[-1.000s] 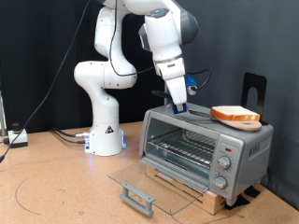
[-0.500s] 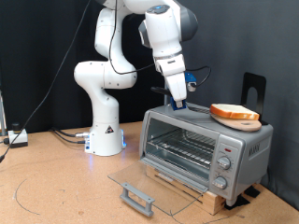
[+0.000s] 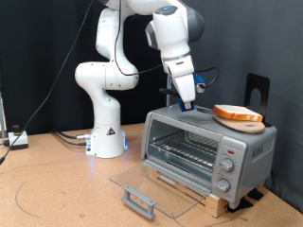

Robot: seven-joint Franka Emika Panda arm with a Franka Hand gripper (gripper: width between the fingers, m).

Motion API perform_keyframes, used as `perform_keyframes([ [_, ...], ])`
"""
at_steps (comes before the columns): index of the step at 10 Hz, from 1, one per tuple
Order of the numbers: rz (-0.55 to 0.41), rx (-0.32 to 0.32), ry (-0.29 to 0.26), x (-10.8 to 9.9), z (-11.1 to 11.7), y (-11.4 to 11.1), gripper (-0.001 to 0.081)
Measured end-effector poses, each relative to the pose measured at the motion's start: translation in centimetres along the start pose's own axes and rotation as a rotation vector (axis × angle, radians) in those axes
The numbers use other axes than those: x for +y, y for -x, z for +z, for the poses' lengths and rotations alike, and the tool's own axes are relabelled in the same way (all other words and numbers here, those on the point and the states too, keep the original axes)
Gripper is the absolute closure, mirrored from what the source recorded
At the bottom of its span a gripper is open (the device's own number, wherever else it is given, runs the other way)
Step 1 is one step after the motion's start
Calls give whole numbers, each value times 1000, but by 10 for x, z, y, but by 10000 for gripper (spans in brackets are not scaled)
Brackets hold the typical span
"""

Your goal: Make a piece of toast with the oven

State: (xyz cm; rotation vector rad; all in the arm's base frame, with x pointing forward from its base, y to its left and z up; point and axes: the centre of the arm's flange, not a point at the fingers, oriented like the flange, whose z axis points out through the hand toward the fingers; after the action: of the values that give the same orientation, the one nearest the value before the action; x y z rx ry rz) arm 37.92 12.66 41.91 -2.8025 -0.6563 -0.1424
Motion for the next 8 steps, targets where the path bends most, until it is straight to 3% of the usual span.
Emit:
perform_keyframes([
  [4,13,19,10,-23,17,-11,411],
  [8,26,57,13,-28,28,-20,411],
])
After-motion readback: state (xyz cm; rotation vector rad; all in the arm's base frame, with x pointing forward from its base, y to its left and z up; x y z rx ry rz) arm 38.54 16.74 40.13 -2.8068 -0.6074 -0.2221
